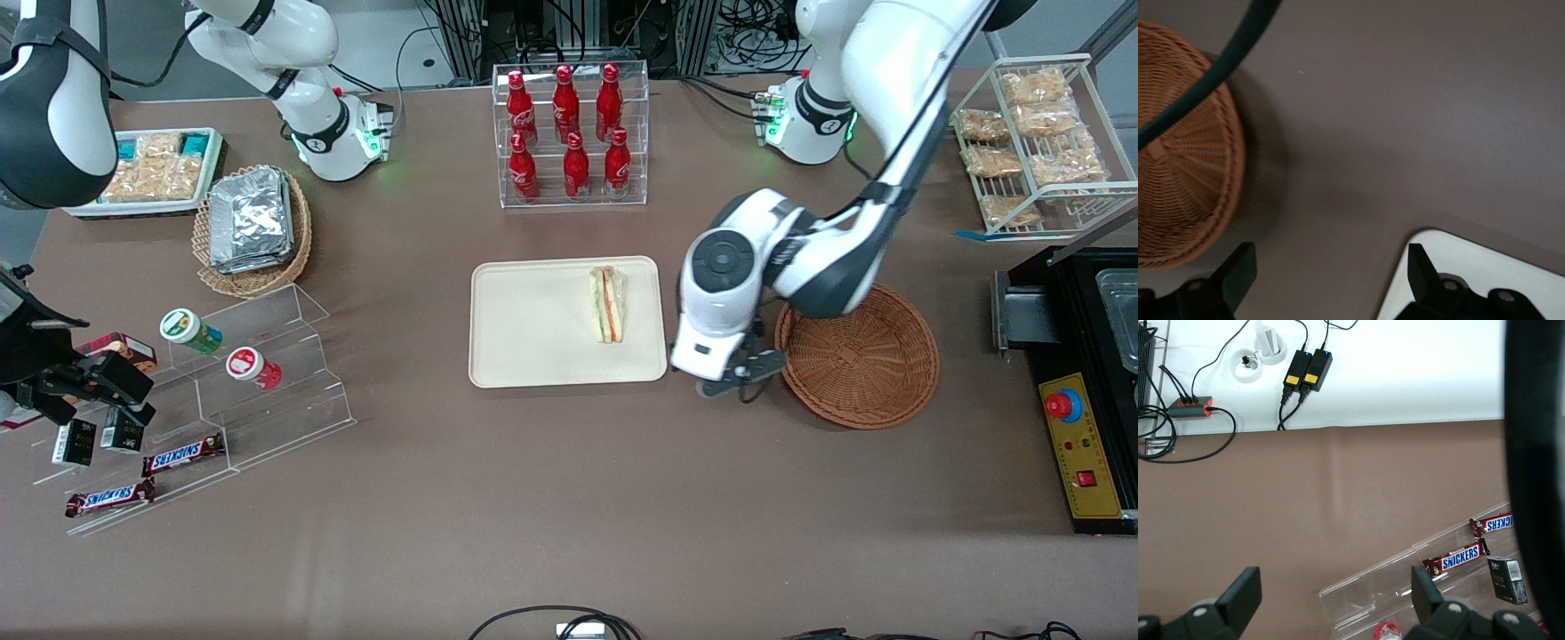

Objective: Place sandwich from basket to tray

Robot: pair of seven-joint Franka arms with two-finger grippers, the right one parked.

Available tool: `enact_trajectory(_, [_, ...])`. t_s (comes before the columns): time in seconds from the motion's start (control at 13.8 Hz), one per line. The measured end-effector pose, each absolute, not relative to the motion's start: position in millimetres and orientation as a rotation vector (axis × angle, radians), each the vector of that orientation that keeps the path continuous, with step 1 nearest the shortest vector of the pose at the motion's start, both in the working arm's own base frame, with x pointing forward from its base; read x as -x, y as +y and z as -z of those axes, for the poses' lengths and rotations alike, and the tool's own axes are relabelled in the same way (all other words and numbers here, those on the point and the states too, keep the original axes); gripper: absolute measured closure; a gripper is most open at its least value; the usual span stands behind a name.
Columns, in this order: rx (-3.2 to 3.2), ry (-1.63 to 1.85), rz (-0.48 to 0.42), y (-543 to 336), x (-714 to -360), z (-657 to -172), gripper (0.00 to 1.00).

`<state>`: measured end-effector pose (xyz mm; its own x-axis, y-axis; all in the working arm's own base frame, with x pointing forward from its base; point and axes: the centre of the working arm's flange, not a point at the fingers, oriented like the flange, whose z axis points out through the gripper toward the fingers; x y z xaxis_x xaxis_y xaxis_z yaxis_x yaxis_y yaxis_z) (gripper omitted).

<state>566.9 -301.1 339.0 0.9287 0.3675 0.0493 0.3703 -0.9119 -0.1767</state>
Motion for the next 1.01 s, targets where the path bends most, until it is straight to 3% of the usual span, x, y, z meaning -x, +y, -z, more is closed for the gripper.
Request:
enact_trajectory(0.51, [2.839,-0.563,-0.002,-224.6,-588.7,-378.2,0.0])
enact_trajectory(1.01, [2.93,-0.342,-0.107,-97.3,-586.2,-511.0,0.0])
